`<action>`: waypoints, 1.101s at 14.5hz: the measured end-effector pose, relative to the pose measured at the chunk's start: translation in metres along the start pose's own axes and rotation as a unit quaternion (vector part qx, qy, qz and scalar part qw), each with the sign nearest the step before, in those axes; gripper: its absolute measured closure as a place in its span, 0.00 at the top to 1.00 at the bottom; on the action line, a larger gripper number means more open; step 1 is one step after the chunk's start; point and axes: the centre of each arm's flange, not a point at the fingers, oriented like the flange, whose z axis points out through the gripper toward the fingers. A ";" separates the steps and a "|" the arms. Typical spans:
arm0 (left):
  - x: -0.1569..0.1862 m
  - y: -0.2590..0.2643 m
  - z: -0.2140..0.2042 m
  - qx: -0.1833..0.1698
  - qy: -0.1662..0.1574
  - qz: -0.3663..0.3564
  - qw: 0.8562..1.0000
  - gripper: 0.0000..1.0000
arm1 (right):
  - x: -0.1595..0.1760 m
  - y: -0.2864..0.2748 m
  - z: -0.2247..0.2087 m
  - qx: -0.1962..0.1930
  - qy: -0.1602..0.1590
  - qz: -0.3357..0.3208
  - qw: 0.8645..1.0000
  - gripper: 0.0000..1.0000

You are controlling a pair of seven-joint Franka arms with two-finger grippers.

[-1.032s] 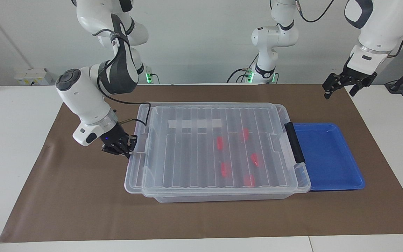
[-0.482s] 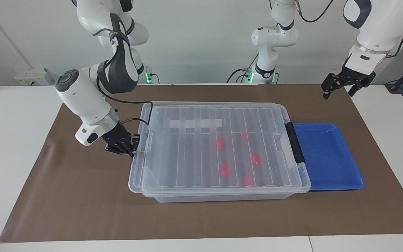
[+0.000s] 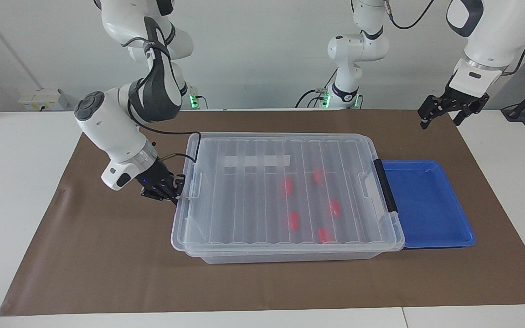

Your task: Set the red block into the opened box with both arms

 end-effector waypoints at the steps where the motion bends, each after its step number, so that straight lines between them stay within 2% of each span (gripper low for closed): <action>1: 0.000 0.000 0.000 0.000 0.000 0.000 1.000 1.00 | 0.000 0.000 0.000 0.000 0.000 0.000 1.000 0.01; 10: 0.000 0.000 0.000 0.000 0.000 0.000 1.000 1.00 | -0.002 -0.003 0.002 0.021 -0.006 0.012 1.000 0.01; 12: 0.000 0.000 0.000 0.000 0.000 0.000 1.000 1.00 | -0.002 0.003 0.001 0.009 -0.008 0.008 1.000 0.14; 13: 0.000 0.001 0.000 0.000 -0.001 0.001 1.000 1.00 | -0.002 0.008 -0.002 -0.010 -0.009 0.000 1.000 0.28; 16: 0.000 0.002 0.000 0.000 -0.001 0.001 1.000 1.00 | -0.005 0.023 -0.026 -0.098 -0.015 -0.043 0.994 0.58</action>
